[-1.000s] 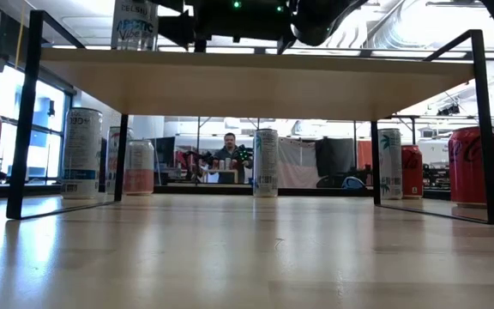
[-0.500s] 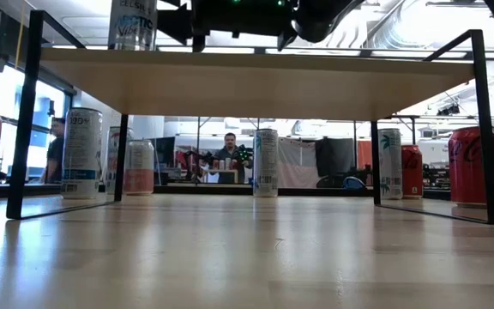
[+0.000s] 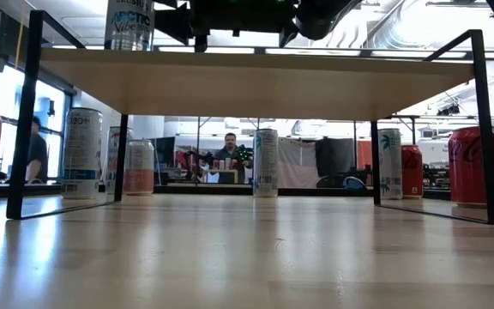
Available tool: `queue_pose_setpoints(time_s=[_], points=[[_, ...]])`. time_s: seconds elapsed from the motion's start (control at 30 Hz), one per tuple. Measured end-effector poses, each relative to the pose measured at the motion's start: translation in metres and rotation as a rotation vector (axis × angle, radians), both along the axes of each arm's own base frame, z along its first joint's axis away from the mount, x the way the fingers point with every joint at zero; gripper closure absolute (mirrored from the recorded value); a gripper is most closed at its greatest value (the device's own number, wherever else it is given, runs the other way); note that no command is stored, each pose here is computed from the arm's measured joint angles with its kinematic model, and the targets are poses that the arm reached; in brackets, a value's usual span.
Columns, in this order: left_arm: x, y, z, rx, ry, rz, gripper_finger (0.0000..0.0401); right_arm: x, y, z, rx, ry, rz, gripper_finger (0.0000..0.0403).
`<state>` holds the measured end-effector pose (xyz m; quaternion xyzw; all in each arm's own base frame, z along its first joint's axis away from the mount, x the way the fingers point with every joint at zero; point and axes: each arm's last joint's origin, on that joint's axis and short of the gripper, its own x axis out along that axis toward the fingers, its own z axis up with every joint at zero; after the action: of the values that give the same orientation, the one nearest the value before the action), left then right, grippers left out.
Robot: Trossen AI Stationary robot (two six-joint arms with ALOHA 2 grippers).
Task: Place canned beverage on shelf
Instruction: Put the bottom left white blue soda can on the shelf
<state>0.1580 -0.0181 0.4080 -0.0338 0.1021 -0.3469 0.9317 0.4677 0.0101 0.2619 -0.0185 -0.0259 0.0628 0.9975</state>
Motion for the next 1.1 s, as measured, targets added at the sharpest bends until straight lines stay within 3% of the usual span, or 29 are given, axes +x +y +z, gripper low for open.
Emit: queue_pose_setpoints(time_s=[0.5, 0.8, 1.1], points=[[0.0, 0.0, 0.0, -0.001, 0.0, 0.0, 0.0064, 0.0, 0.015, 0.0, -0.012, -0.002, -0.092, 0.0102], [0.0, 0.0, 0.0, -0.001, 0.0, 0.0, 0.0064, -0.001, 0.018, 0.0, 0.004, 0.0, -0.136, 0.0143], [0.0, 0.0, 0.0, -0.003, 0.004, 0.001, 0.0064, -0.002, 0.024, 0.0, 0.017, 0.0, -0.209, 0.0145]])
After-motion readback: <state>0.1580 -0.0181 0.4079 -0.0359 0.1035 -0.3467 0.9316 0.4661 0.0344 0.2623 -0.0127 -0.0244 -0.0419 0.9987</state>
